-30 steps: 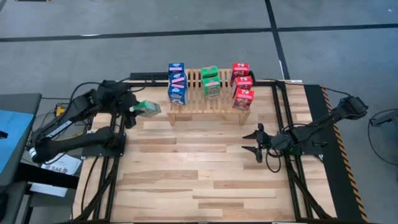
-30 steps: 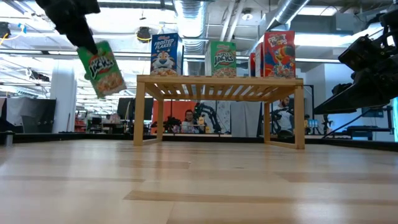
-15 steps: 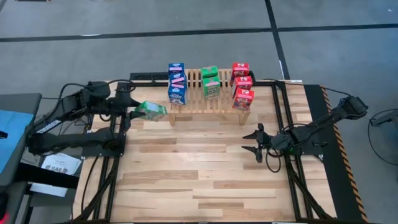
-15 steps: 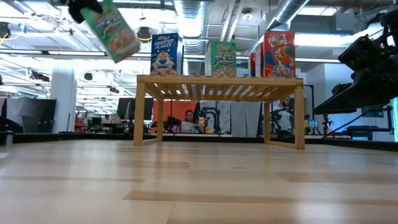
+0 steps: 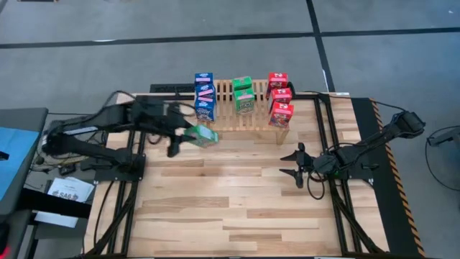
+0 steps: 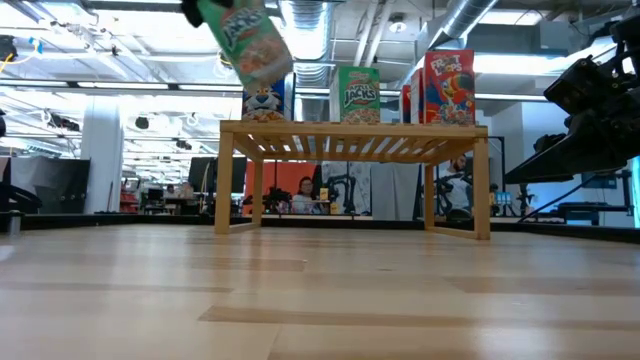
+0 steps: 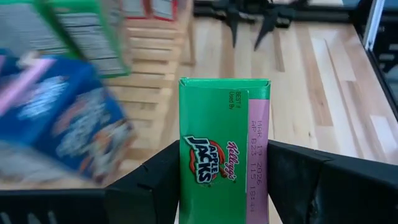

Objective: Stack cereal on shelf
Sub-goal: Put the green cereal box on the shelf aligned with the other green cereal box

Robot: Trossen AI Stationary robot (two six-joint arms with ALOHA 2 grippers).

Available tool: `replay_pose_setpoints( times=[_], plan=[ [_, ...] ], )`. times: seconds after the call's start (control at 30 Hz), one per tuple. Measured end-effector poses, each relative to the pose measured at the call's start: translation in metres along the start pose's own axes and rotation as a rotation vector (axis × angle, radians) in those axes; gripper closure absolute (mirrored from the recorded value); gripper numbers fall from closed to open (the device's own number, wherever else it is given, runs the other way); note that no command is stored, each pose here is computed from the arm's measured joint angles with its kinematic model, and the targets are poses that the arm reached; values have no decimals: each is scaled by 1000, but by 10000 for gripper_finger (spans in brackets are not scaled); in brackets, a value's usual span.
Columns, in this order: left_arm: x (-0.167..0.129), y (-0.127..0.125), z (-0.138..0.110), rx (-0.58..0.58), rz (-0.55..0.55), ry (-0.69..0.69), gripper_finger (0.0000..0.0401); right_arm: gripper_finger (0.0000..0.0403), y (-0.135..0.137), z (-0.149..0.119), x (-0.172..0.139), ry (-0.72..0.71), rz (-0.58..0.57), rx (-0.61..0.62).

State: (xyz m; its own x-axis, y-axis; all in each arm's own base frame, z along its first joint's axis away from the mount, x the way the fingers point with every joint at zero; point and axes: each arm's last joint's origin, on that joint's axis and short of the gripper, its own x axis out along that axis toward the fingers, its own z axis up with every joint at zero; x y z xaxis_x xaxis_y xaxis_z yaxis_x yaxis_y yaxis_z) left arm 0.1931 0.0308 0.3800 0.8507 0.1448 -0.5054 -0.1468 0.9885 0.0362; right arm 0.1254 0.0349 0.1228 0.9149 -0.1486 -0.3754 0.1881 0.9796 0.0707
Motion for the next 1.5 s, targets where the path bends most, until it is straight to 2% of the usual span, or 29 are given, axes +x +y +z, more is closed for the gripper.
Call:
replay_pose_setpoints(
  times=[0.13, 0.3, 0.57, 0.77, 0.93, 1.33, 1.5],
  plan=[
    [35, -17, 11, 44, -28, 61, 219, 152, 0, 0, 0, 0, 0, 0],
    [82, -47, 10, 94, -9, 159, 219, 152, 0, 0, 0, 0, 0, 0],
    [138, -83, -9, 102, -7, 264, 219, 152, 0, 0, 0, 1, 0, -1],
    [171, -98, -27, 87, -23, 344, 219, 152, 0, 0, 0, -1, 0, 0],
    [188, -102, -40, 89, -60, 406, 219, 152, 0, 0, 0, 0, 0, 0],
    [199, -105, -44, 94, -63, 406, 217, 152, 0, 0, 0, 0, 0, 0],
    [200, -105, -42, 108, -54, 380, 189, 152, 0, 0, 0, 0, 0, 0]
  ],
)
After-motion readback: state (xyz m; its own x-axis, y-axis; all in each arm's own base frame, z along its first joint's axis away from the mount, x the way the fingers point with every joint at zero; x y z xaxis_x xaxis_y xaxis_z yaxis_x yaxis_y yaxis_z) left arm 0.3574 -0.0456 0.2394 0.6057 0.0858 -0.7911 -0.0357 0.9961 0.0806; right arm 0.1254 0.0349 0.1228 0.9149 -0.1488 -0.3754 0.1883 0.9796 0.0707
